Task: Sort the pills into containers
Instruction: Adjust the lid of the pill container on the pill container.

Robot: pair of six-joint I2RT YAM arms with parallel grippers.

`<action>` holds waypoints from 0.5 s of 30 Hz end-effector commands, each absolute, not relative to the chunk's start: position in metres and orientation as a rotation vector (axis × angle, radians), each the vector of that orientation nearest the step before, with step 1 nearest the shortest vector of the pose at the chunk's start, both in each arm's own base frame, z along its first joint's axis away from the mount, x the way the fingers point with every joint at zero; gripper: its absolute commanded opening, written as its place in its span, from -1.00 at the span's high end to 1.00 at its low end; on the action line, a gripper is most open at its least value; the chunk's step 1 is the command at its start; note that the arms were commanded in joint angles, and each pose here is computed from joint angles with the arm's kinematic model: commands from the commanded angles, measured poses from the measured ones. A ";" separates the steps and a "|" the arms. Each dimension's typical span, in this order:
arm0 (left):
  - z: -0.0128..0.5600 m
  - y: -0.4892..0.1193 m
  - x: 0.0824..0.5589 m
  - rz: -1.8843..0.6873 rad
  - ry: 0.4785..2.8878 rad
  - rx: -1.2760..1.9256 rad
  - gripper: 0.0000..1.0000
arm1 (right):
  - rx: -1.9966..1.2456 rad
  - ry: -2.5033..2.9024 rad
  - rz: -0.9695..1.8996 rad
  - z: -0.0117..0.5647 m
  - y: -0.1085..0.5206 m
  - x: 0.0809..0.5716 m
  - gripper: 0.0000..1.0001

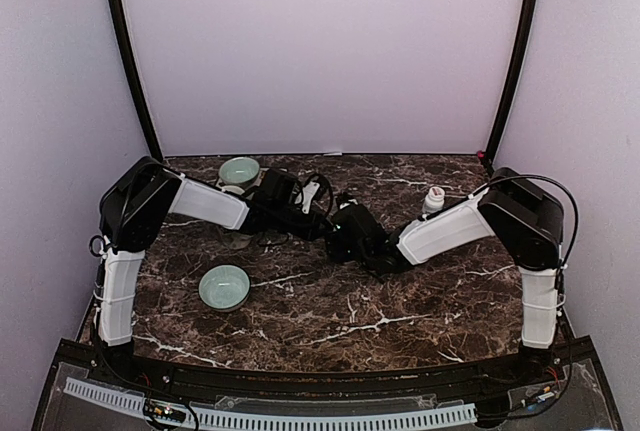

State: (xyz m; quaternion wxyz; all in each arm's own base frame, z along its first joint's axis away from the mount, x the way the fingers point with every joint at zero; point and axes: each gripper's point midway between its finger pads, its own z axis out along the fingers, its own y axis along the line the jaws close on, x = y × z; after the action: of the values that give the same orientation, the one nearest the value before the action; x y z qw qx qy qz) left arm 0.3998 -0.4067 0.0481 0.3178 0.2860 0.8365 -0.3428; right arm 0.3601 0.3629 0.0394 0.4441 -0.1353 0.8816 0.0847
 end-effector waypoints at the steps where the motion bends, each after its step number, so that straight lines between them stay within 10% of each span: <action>1: 0.053 -0.402 0.396 -0.911 2.219 0.754 0.87 | -0.442 2.394 0.056 -0.023 0.325 0.333 -0.51; 15: 0.055 -0.403 0.395 -0.915 2.216 0.760 0.87 | -0.460 2.416 0.033 -0.032 0.312 0.337 -0.55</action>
State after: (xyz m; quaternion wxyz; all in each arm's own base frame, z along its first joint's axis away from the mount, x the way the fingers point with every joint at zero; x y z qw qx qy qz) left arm 0.3985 -0.4058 0.0462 0.3131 0.2858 0.8388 -0.3416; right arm 0.3615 0.3435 0.0184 0.4144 -0.1400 0.8969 0.0655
